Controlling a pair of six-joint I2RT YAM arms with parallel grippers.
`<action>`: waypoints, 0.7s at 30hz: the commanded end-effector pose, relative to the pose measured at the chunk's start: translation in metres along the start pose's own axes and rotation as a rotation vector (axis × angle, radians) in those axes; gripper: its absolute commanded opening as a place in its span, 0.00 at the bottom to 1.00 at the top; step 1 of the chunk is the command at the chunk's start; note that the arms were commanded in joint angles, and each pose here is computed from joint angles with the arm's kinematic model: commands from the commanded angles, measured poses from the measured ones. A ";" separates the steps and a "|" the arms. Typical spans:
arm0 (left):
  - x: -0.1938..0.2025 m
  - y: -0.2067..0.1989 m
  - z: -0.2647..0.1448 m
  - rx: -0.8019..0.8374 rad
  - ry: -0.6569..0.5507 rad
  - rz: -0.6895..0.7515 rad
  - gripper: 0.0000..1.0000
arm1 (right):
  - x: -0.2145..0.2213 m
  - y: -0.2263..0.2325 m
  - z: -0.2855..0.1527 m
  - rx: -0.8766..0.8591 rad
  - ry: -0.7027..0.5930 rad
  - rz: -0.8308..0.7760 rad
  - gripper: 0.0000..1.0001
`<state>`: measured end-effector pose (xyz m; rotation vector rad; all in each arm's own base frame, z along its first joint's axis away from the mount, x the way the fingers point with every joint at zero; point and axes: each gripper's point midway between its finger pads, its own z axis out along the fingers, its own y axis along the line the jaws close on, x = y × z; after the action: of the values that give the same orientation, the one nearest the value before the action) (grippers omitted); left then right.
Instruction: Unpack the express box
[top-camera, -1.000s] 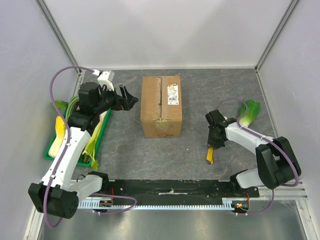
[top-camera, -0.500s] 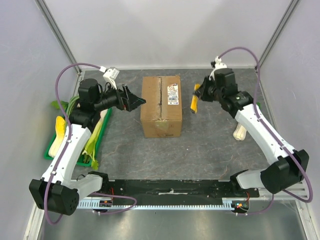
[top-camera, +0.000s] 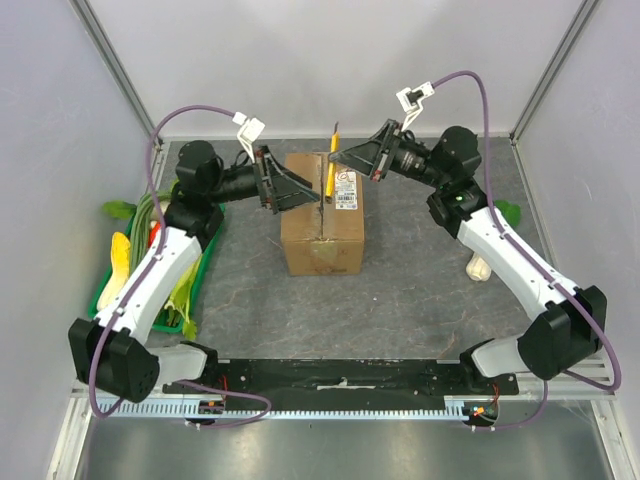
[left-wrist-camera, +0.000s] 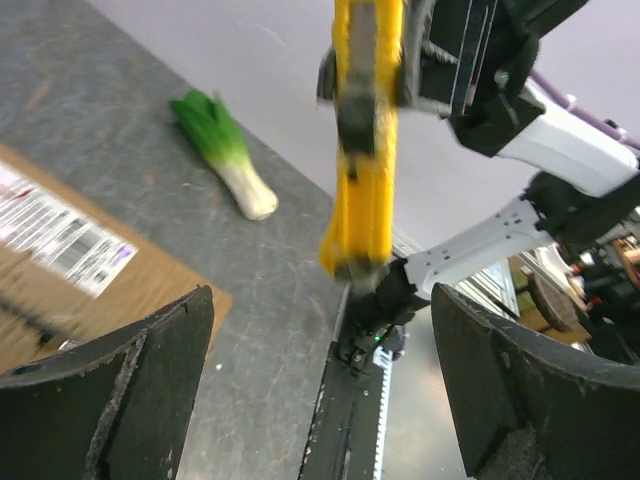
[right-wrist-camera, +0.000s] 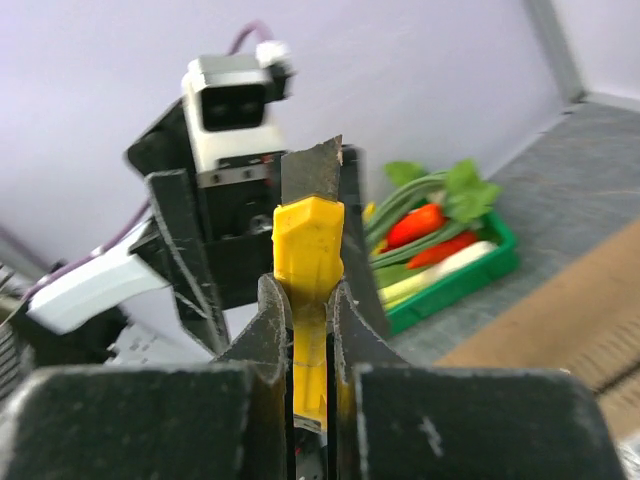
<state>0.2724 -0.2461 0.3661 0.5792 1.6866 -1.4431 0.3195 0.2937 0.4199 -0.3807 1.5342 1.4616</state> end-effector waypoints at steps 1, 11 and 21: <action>-0.019 -0.039 0.018 0.173 0.000 0.011 0.94 | 0.012 0.070 0.006 -0.287 0.048 -0.050 0.00; -0.018 -0.050 0.019 0.245 0.013 -0.014 0.65 | 0.035 0.078 0.012 -0.312 0.095 -0.012 0.00; -0.017 -0.053 0.018 0.258 0.025 -0.021 0.25 | 0.036 0.072 0.016 -0.270 0.093 -0.015 0.00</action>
<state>0.2416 -0.2739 0.3948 0.7425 1.5793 -1.7040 0.2710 0.3364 0.4249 -0.5634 1.4490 1.6450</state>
